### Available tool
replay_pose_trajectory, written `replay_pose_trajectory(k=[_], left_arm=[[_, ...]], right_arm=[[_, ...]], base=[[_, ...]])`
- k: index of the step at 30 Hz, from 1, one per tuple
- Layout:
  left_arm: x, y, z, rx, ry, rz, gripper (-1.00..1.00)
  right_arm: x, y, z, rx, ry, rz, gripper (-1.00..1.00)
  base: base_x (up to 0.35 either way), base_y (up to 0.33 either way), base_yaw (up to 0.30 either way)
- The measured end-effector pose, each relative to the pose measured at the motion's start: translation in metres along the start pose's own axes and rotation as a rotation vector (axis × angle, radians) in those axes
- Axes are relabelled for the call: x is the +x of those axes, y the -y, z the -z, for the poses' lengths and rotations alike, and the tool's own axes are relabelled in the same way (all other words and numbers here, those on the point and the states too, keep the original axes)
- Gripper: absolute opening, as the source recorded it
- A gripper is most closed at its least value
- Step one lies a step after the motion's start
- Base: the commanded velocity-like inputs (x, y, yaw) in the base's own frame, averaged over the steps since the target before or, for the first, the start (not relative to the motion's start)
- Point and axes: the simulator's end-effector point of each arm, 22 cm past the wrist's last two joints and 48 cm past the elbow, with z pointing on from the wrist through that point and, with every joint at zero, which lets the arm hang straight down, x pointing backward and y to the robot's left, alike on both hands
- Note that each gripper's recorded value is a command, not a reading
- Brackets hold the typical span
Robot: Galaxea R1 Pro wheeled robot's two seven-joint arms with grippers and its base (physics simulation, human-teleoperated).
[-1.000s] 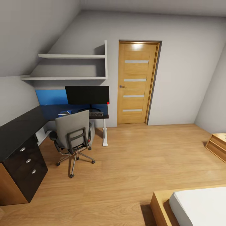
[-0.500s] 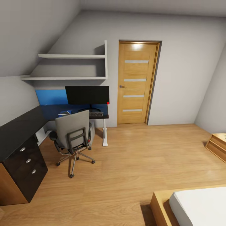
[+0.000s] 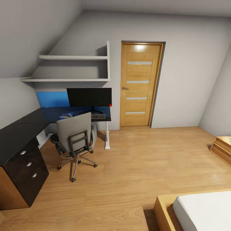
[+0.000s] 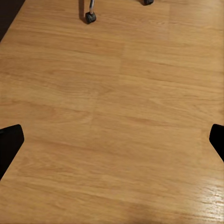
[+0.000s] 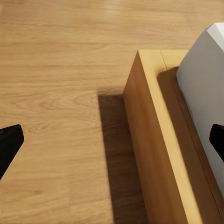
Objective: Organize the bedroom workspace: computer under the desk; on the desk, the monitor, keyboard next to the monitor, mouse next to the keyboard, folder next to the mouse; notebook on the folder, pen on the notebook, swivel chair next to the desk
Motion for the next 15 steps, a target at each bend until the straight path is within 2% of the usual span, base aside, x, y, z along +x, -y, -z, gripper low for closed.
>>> replay_pose_trajectory(k=[15], left_arm=[[0.0, 0.0001, 0.0, 0.0, 0.0, 0.0, 1.0]], right_arm=[[0.0002, -0.0001, 0.0001, 0.0, 0.0, 0.0, 1.0]], base=[[0.0, 0.0, 0.0]])
